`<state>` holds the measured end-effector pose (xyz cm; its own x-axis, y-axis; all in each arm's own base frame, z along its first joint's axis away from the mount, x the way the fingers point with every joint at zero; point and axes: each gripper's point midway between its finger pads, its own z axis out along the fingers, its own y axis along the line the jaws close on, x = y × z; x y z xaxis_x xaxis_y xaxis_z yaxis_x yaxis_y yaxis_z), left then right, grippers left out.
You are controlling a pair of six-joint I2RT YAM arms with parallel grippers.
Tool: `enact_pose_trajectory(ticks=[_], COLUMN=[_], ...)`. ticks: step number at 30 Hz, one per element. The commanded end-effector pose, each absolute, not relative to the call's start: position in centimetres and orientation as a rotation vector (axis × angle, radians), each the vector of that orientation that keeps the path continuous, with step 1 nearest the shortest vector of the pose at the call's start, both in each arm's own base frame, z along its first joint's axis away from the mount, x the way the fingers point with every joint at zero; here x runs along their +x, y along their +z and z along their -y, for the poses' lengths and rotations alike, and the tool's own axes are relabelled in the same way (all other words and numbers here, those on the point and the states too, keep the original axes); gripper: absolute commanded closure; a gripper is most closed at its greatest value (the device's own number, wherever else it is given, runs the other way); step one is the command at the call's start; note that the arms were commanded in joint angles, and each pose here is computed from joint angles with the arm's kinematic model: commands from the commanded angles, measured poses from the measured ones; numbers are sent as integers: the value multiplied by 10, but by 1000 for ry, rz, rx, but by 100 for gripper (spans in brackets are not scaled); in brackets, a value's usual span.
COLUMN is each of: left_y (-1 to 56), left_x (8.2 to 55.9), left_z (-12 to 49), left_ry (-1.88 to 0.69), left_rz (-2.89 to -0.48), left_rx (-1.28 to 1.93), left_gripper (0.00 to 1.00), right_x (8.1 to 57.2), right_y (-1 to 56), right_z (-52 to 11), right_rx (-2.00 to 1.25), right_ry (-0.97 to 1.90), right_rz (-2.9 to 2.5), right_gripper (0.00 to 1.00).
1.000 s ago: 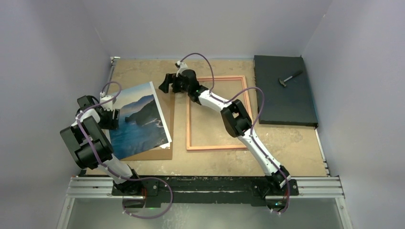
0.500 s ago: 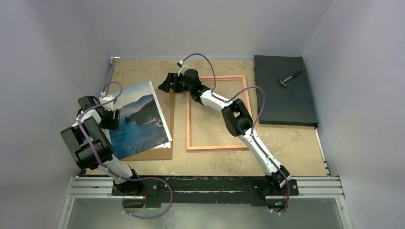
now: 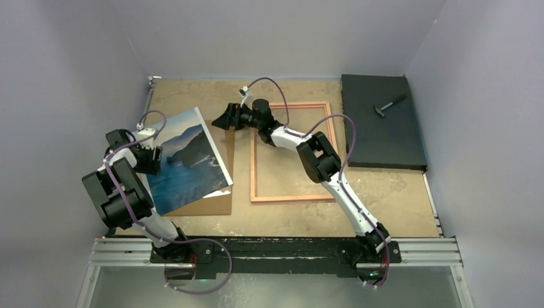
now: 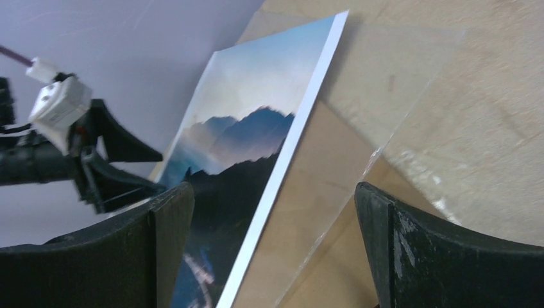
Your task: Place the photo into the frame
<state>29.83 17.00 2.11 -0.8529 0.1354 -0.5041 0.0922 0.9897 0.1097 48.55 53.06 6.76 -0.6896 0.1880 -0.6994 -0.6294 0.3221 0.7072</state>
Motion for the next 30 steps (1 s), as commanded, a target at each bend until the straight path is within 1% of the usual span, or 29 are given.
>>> enact_pose_trajectory(ticks=[1, 5, 12, 18, 21, 24, 28, 30], left_y=[-10, -7, -6, -7, -6, -4, -4, -2], left_x=[270, 271, 271, 269, 269, 269, 267, 267], left_z=[-159, -160, -160, -160, -161, -161, -159, -158], left_ry=[75, 83, 89, 93, 98, 100, 93, 90], left_rz=[-2720, -2713, -2710, -2712, -2711, -2709, -2712, -2708], left_rx=[206, 212, 221, 228, 232, 240, 243, 246], left_gripper=[37, 37, 37, 38, 38, 38, 38, 38], right_x=[444, 422, 410, 382, 372, 371, 381, 386], right_y=[138, 159, 170, 179, 175, 165, 153, 156], right_z=[-540, -534, -533, -529, -536, -544, -542, -535], right_rx=[-450, -452, -503, -501, -517, -505, -412, -372], right_ry=[1712, 1870, 1870, 2000, 1964, 1872, 1726, 1657], right_rz=[-1744, -1664, -1673, -1659, -1709, -1799, -1913, -1928], right_gripper=[5, 8, 12, 19, 22, 32, 54, 61])
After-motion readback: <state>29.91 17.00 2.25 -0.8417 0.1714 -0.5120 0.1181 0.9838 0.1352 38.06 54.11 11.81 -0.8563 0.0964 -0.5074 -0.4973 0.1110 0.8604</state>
